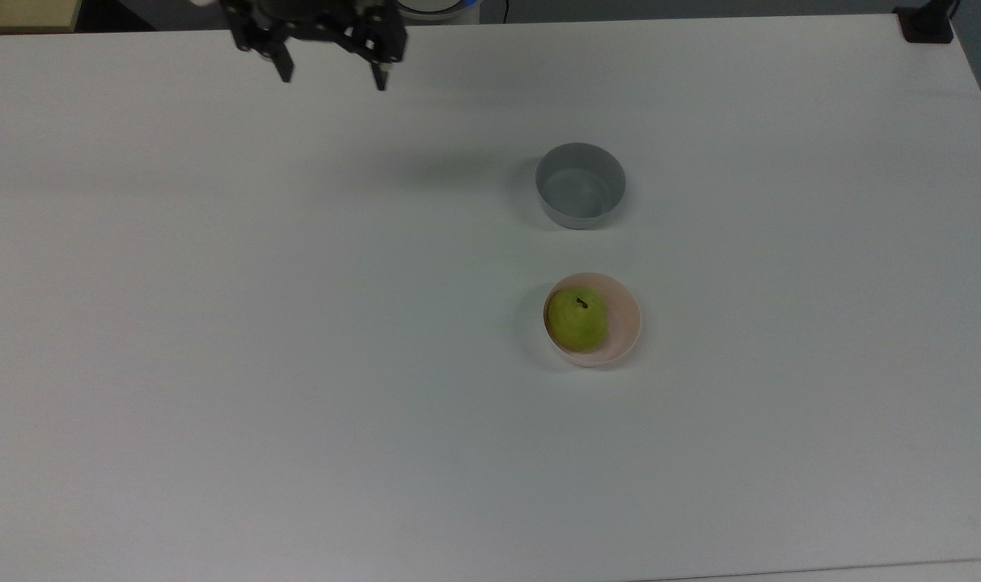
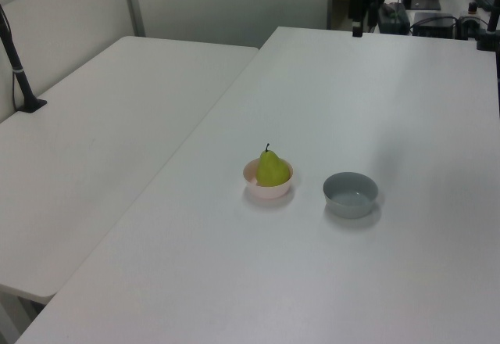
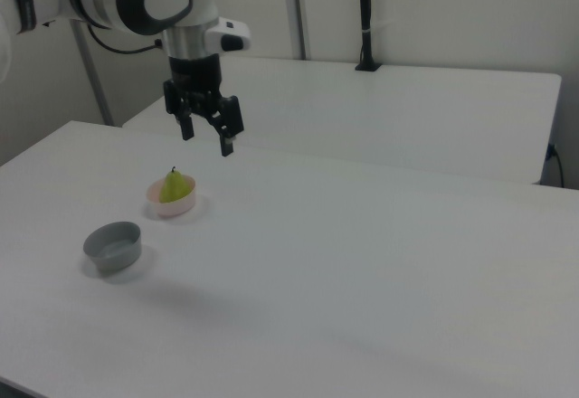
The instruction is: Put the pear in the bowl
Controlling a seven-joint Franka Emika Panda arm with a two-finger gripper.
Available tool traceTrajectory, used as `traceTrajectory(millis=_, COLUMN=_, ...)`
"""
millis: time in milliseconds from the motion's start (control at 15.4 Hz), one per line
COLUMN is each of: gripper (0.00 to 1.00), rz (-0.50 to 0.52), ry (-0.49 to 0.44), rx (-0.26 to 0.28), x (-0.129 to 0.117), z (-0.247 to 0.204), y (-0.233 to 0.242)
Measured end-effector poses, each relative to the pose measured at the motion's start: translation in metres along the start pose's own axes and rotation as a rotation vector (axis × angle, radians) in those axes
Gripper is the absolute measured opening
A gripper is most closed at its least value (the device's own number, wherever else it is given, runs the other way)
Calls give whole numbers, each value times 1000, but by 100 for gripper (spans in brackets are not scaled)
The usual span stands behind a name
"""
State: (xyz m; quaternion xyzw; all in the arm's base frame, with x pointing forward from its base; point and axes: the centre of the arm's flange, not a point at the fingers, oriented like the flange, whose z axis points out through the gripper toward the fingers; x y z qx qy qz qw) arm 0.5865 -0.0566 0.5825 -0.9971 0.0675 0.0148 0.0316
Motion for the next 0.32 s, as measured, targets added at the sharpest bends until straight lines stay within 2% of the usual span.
traceTrajectory(millis=130, gripper=100, rz=17, ry=5, rx=-4, x=-7, z=-5, y=16)
traceTrajectory(millis=324, gripper=100, rz=11, ry=5, rx=-15, x=-12, z=-7, y=14)
